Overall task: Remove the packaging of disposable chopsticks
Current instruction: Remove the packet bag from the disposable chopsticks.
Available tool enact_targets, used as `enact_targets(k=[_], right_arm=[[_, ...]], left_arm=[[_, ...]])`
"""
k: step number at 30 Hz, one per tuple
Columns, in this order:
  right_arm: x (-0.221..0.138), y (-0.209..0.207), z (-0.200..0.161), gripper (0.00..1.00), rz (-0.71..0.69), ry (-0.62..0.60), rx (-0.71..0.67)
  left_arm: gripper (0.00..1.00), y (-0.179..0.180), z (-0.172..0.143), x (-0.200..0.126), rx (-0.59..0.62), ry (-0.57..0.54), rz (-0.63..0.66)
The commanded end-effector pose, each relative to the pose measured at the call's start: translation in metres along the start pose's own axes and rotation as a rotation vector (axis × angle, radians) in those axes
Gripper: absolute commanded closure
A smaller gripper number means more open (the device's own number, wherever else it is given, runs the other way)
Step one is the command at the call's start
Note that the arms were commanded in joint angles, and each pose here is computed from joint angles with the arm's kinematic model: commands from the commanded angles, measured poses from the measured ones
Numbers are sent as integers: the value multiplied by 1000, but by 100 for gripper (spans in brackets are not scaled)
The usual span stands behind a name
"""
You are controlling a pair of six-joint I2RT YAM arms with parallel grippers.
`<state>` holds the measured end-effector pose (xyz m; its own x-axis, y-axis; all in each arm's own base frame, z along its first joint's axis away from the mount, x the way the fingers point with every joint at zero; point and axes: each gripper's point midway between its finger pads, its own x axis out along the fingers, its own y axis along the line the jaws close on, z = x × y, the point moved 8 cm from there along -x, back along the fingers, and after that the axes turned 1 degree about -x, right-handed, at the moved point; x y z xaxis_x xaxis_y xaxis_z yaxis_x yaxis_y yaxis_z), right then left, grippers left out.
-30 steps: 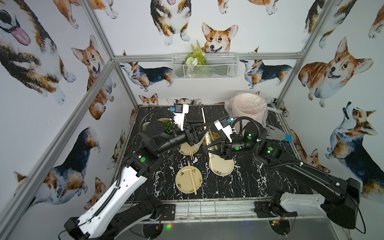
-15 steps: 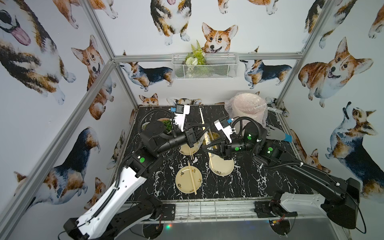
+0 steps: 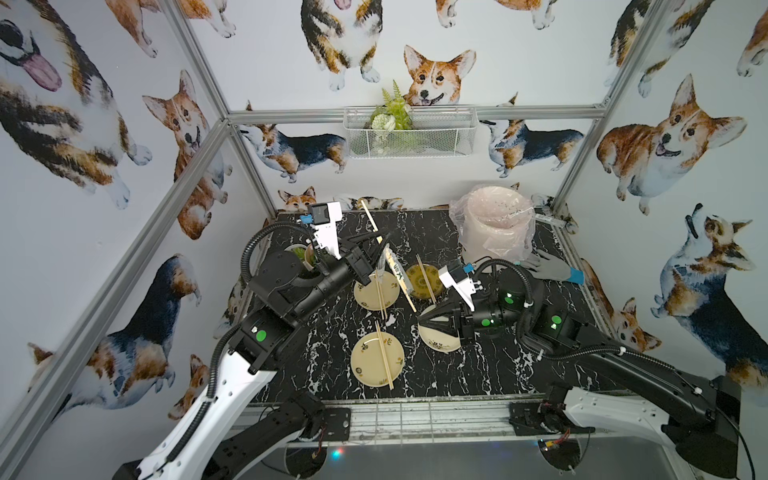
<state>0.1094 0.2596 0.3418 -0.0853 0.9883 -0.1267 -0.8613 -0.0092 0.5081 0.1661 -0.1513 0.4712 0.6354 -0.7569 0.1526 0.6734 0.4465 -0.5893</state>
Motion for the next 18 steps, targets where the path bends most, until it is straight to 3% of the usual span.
enact_targets(k=[1,9,18], right_arm=[[7,2,5,100,46,-37,-34],[13,0,10,100,70,-61,-47],[10,7,19,100,90,-96,-61]], left_arm=[[100,-8,11,-1,-12,-66,-50],[100,-18,13,3,-62,-59,-147],[100,-15,9,8,-73,-42,-155]])
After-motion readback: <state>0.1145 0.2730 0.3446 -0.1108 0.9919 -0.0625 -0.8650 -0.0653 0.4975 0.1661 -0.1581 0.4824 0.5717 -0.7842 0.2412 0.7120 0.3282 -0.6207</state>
